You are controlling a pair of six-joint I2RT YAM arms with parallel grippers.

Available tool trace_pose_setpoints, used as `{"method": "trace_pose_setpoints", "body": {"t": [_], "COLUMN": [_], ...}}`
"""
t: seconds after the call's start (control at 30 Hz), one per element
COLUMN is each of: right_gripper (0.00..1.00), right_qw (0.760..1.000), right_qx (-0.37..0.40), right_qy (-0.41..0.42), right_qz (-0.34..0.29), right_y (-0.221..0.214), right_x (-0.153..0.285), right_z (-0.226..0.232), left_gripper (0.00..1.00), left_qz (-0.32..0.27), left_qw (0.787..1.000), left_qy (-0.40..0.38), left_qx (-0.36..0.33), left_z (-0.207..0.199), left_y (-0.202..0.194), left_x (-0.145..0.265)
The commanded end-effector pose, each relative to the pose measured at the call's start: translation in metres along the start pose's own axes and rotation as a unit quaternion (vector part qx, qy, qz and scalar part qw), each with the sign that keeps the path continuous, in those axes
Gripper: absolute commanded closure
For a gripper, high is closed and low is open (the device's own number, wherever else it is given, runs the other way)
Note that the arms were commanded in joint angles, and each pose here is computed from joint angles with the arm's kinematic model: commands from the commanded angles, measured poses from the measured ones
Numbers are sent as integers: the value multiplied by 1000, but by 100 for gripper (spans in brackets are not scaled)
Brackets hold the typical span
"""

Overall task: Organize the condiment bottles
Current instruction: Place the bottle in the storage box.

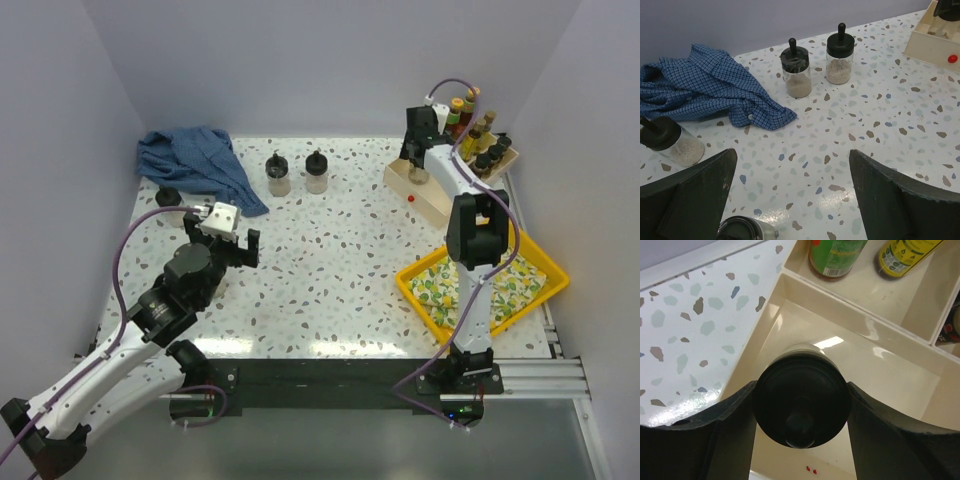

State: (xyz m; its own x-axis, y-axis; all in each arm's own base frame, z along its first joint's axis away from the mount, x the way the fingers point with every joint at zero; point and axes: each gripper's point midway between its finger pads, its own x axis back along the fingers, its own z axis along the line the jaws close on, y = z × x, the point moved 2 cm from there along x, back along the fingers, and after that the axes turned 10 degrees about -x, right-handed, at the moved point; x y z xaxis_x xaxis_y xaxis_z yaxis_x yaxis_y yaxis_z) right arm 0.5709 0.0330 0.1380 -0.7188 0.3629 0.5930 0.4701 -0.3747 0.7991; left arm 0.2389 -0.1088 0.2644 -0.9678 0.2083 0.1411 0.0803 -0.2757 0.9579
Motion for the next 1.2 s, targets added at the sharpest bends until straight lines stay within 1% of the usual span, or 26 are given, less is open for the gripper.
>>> {"method": "trace_pose_setpoints", "body": {"t": [0.0,0.03,0.07,0.13,0.17,0.23,0.27,0.37,0.53,0.57,0.63,0.7,0.77,0.8,0.83,0.87,0.9,0.93,0.97,1.0,1.03,1.07,1.1,1.13,1.17], "right_gripper": [81,79,73,66,58,48,40,27,19,16,13,9,8,7,7,6,6,5,5,5,4,3,2,1,1], "right_qw": [996,995,995,995,995,996,996,995,995,994,995,994,995,992,994,991,991,989,988,984,984,984,983,979,977], "right_qx": [-48,-49,-50,-51,-49,-45,-45,-42,-36,-38,-33,-47,-50,-70,-67,-77,-77,-74,-71,-70,-48,-35,-22,-2,8], "right_qy": [29,26,24,25,26,24,25,32,47,53,53,60,61,81,79,102,112,128,139,164,169,175,182,201,211], "right_qz": [-76,-78,-80,-80,-79,-77,-79,-83,-85,-90,-80,-82,-58,-67,-43,-29,-18,-10,-4,-10,12,17,24,36,40], "right_y": [49,49,49,49,48,48,49,55,72,81,82,94,81,94,75,70,60,52,45,46,20,11,3,-14,-21], "right_x": [7,4,1,-5,-6,-9,-9,-7,11,21,32,56,67,93,94,106,122,134,145,166,172,181,192,209,219], "right_z": [16,15,13,14,15,15,16,18,21,20,17,12,4,2,-4,-2,-9,-6,-6,-5,-3,-3,-4,-2,-2], "left_gripper": [0,0,0,0,0,0,0,0,0,0,0,0,0,0,0,0,0,0,0,0,0,0,0,0,0], "left_qz": [-28,-27,-27,-26,-26,-26,-25,-23,-17,-16,-16,-16,-14,-12,-12,-6,-3,4,12,20,48,57,71,109,122], "left_qw": [999,999,999,999,999,999,999,1000,1000,1000,1000,999,999,999,999,997,996,995,993,992,991,988,986,982,977], "left_qy": [1,1,3,7,9,10,11,11,17,19,20,24,33,38,44,62,73,81,95,99,99,104,109,116,125], "left_qx": [20,20,19,19,19,19,19,18,16,16,18,21,24,26,28,36,43,50,71,80,78,100,107,98,121], "left_z": [3,3,4,5,6,6,7,6,6,7,7,8,10,12,13,17,19,20,21,21,20,18,18,18,17], "left_y": [22,22,21,21,21,21,20,19,17,17,17,16,15,14,14,10,9,6,6,6,-2,2,0,-15,-14], "left_x": [2,2,2,2,2,2,2,1,-1,-1,-1,-1,-1,-1,-2,-3,-4,-4,-6,-7,-5,-7,-7,-3,-4]}}
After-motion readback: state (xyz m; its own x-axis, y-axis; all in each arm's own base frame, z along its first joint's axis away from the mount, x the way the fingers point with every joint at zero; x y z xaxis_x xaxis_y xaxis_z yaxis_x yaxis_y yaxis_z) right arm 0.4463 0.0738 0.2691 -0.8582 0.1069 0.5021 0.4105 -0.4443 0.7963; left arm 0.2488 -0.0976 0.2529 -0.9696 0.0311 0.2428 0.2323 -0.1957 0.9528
